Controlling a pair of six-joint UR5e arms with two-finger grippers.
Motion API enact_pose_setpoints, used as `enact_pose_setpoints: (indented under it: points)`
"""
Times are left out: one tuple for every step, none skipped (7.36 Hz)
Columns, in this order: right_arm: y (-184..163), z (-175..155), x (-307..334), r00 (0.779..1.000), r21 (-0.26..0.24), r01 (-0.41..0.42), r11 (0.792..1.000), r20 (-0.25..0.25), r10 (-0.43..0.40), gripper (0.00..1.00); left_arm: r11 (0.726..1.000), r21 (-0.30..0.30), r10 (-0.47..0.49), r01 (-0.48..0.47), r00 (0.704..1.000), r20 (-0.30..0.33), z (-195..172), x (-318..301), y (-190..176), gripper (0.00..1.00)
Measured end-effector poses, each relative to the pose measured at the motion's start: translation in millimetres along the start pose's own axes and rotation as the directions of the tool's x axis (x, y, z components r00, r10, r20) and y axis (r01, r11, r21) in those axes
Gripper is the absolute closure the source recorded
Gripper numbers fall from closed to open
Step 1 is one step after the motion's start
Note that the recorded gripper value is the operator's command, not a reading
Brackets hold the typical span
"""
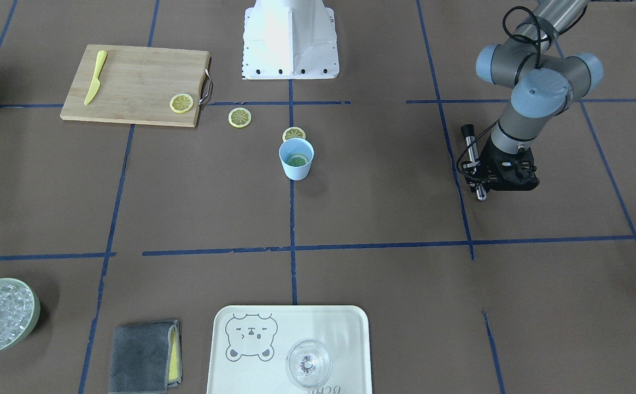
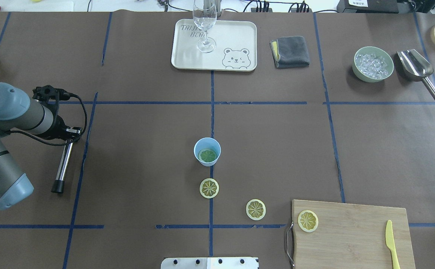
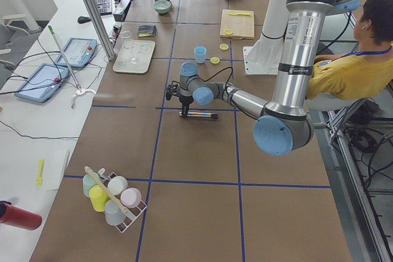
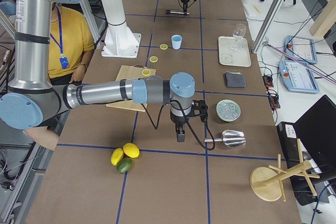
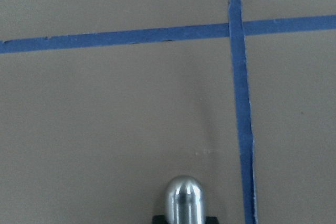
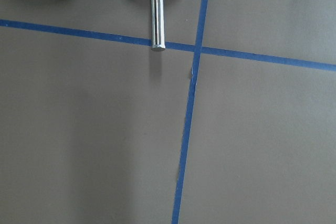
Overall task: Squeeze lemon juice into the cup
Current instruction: 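Lower the muddler onto the table and open the left gripper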
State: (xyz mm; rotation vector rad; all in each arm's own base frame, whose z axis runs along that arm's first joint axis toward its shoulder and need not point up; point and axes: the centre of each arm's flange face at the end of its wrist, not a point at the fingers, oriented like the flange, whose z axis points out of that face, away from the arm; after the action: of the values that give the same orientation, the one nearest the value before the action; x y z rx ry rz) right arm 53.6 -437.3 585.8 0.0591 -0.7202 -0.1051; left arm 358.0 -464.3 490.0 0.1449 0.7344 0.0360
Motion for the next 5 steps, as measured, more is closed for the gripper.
enact_pose_setpoints:
  points:
    - [-0.3,-0.1,-0.3,1.000,0.000,0.001,1.000,0.000,-0.001,0.00,0.999,0.011,0.038,-0.038,0.999,-0.006,-6.7,-0.5,-3.3,0.00]
    - [-0.4,0.0,-0.3,1.000,0.000,0.001,1.000,0.000,-0.001,0.00,0.996,0.032,0.080,-0.080,0.997,-0.010,-19.0,-5.9,-10.9,0.00]
    - [-0.5,0.2,-0.2,1.000,0.000,0.001,1.000,0.000,-0.001,0.00,0.989,0.068,0.131,-0.131,0.991,-0.006,-39.6,-19.5,-25.0,0.00]
    - [-0.5,0.3,-0.2,1.000,0.000,0.001,1.000,0.000,-0.001,0.00,0.977,0.106,0.186,-0.186,0.982,0.013,-62.7,-41.1,-40.9,0.00]
    - [-0.5,0.4,-0.1,1.000,-0.001,0.001,1.000,0.000,-0.001,0.00,0.962,0.137,0.234,-0.238,0.971,0.045,-86.2,-71.9,-56.3,0.00]
